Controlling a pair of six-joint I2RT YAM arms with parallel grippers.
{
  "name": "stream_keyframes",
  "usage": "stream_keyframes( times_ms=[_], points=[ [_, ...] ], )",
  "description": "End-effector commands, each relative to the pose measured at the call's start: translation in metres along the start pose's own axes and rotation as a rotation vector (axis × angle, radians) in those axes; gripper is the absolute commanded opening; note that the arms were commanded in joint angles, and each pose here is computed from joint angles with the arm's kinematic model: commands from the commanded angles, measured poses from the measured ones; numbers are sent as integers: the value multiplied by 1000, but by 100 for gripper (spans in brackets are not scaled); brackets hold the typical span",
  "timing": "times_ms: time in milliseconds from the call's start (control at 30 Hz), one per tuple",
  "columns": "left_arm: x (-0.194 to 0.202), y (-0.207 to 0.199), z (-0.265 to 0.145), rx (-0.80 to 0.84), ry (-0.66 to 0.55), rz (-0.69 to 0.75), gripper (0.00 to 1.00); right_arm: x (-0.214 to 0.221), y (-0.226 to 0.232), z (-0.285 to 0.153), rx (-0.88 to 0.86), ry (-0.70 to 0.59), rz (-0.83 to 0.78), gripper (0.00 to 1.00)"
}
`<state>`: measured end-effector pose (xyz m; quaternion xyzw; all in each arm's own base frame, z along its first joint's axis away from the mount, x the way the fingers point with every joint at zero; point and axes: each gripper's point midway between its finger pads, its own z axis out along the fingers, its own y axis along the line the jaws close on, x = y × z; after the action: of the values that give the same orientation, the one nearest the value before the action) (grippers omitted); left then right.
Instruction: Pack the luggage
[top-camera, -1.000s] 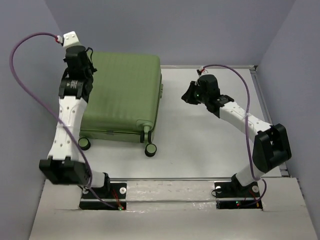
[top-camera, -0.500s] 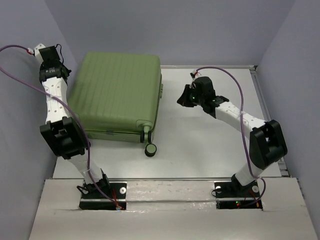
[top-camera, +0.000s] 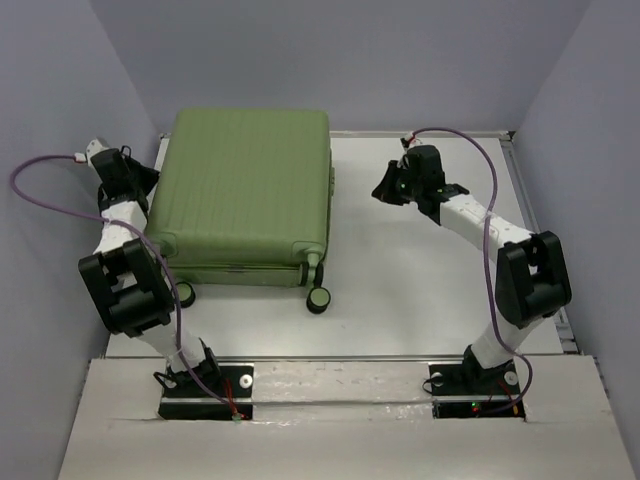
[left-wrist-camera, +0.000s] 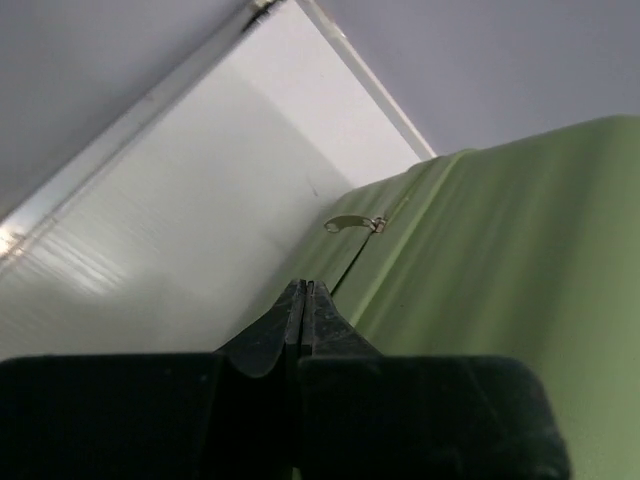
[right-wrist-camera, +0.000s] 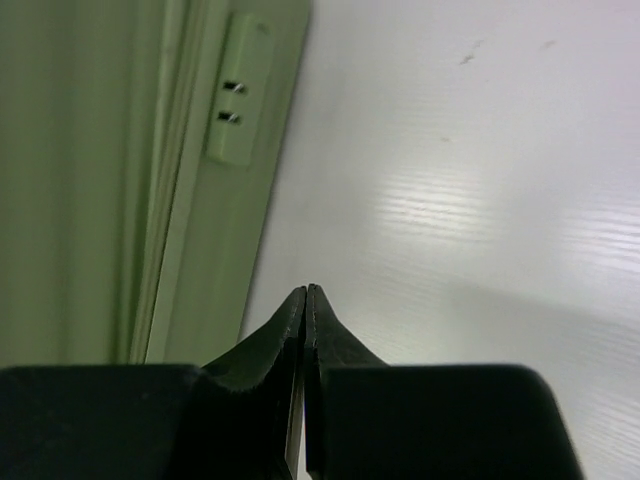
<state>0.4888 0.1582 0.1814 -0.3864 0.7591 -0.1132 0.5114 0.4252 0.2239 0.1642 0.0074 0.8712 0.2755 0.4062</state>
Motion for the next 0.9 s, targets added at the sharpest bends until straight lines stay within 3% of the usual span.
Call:
stream_keyframes(
  times_ms=[0,233,367,533,633,667,700,800,833,867],
  points=[
    [185,-29,-56,176,517,28,6,-30,-18,14,0,-21,16,7],
    [245,-70,-130,355,569,100,6,-30,-38,29,54,24,-23,7],
    [272,-79,-175,415,591,131,6,-55,-41,39,53,6,-37,7],
    [284,-73,-204,432,562,199,6,-61,-21,73,-80,77,-44,7],
    [299,-74,-219,450,581,237,6,-90,21,83,-232,61,-42,7],
    [302,-72,-220,441,572,251,6,-78,21,100,-268,120,-9,8],
    [309,-74,-226,452,583,274,6,-115,53,94,-338,46,-53,10],
    [282,-78,-227,417,483,327,6,-134,41,110,-230,35,-33,41],
    [253,-80,-221,353,373,376,8,-168,44,90,-214,-39,-42,63],
    [224,-85,-223,322,269,385,14,-183,33,84,-166,-81,-26,69]
  ],
)
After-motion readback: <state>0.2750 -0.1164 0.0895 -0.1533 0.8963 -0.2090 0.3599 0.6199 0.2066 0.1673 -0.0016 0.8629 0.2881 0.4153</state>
